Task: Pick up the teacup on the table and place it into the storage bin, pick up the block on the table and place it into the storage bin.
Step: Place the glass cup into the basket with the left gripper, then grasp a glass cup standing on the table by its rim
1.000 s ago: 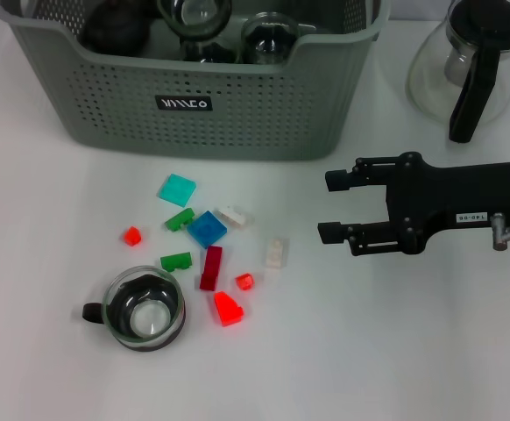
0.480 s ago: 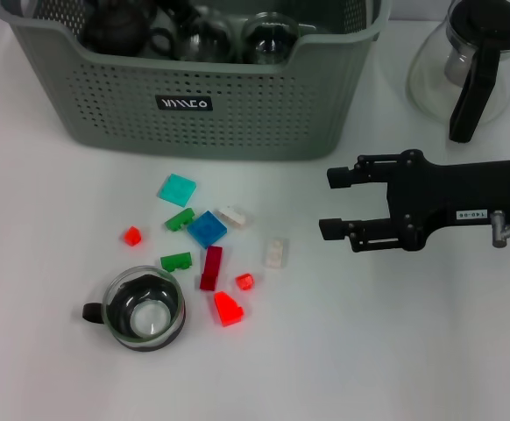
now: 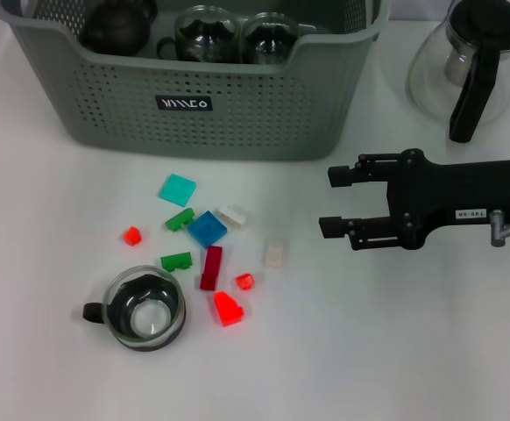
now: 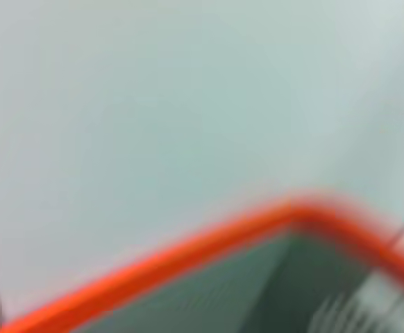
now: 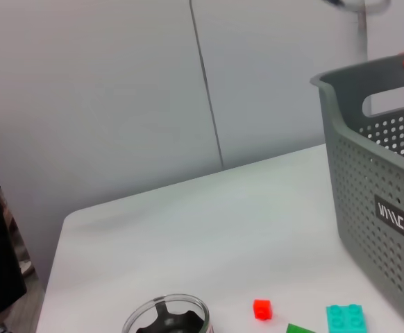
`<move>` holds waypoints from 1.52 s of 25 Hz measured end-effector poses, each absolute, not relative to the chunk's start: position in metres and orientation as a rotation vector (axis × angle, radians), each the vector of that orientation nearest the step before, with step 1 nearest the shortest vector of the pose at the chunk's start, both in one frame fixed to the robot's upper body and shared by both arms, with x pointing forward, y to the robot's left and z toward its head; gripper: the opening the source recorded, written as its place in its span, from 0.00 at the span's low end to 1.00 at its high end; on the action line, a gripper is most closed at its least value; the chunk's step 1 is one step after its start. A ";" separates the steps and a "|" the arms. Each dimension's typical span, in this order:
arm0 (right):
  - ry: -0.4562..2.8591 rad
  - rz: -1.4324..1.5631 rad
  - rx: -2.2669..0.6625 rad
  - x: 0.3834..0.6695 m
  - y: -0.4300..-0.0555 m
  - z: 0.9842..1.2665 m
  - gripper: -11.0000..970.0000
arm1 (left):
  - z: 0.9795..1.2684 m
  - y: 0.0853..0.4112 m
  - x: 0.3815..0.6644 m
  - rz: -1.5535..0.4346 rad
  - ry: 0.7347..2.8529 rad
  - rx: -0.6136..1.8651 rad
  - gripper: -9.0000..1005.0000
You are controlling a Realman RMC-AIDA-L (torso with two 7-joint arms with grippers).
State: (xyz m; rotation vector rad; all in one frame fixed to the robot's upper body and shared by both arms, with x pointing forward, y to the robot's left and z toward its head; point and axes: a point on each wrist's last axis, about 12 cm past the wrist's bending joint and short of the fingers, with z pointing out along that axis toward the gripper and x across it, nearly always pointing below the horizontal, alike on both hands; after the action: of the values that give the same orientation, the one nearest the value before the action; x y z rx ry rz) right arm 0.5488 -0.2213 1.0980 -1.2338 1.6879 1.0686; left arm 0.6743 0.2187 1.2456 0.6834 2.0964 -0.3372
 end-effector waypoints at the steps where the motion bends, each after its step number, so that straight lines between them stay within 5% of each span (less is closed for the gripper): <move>1: 1.690 1.071 -1.231 0.548 -0.222 1.097 0.79 | 1.251 0.229 0.671 -0.411 2.067 0.646 0.47; 5: 1.692 1.076 -1.226 0.548 -0.221 1.097 0.79 | 1.264 0.285 0.648 -0.904 1.857 0.498 0.63; 9: 1.692 1.078 -1.226 0.548 -0.222 1.096 0.79 | 1.243 0.324 0.621 -1.337 1.603 0.411 0.73; 15: 1.687 1.080 -1.235 0.549 -0.220 1.098 0.79 | 1.217 0.339 0.578 -1.548 1.490 0.443 0.78; 33: 1.693 1.120 -1.242 0.546 -0.217 1.099 0.79 | 1.178 0.340 0.538 -1.209 2.209 0.903 0.78; 35: 1.694 1.120 -1.242 0.546 -0.217 1.099 0.79 | 1.164 0.326 0.542 -0.980 2.330 1.075 0.78; 38: 1.697 1.118 -1.240 0.547 -0.217 1.098 0.79 | 1.154 0.318 0.541 -0.906 2.363 1.180 0.78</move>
State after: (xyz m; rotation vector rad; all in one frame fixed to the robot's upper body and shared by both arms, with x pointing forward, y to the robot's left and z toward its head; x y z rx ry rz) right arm 0.5465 -0.2170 1.0984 -1.2402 1.6966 1.1183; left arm 0.5409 0.3176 1.1542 1.1802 2.3626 -0.9056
